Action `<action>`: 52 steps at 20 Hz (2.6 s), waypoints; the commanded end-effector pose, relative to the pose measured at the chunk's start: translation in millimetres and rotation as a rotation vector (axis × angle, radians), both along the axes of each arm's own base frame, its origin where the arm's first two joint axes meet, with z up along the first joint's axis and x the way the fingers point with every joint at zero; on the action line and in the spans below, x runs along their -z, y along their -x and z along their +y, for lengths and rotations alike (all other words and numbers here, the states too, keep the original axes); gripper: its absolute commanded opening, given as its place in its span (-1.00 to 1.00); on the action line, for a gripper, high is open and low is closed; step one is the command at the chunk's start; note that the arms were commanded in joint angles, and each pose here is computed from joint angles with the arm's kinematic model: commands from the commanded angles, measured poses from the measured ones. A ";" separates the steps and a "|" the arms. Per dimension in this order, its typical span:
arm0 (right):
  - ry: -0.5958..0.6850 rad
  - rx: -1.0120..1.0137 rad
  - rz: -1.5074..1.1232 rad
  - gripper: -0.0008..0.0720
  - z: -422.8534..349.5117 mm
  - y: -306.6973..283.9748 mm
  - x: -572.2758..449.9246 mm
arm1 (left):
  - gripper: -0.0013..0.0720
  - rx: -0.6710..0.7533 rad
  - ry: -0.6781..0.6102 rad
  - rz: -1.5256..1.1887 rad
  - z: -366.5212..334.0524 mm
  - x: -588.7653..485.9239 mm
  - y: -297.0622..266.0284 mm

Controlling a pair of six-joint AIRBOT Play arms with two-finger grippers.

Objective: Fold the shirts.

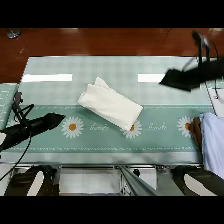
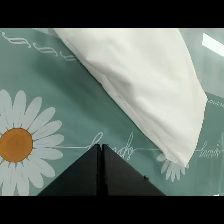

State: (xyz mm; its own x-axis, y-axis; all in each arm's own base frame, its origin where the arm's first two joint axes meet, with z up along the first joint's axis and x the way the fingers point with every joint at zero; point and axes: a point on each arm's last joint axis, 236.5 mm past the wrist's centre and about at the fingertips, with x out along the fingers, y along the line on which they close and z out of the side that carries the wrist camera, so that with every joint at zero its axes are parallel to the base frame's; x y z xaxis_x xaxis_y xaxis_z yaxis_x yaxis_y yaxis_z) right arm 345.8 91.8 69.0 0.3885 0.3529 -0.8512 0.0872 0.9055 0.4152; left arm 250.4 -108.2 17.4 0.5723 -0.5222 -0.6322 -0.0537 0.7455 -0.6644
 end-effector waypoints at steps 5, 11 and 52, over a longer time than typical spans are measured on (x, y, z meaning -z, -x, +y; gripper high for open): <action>-0.455 0.330 0.195 0.71 44.1 76.0 138.5 | -0.89 0.069 0.004 0.013 -17.4 2.2 8.8; -0.508 0.127 0.381 0.71 106.4 69.4 163.3 | -0.89 0.073 0.006 0.037 -18.2 7.9 8.9; 0.390 1.108 0.613 -0.72 -256.5 315.9 -36.8 | -0.89 0.096 -0.004 0.016 -19.6 6.4 8.6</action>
State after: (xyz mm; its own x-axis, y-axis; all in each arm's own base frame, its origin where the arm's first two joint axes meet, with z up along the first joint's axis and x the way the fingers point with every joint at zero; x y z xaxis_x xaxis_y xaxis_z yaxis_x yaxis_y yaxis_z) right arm 91.4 -175.1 141.7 -0.0224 -0.2213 -0.9750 0.8831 0.4528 -0.1231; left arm 241.9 -127.8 11.3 0.5109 -0.5711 -0.6425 0.0048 0.7492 -0.6623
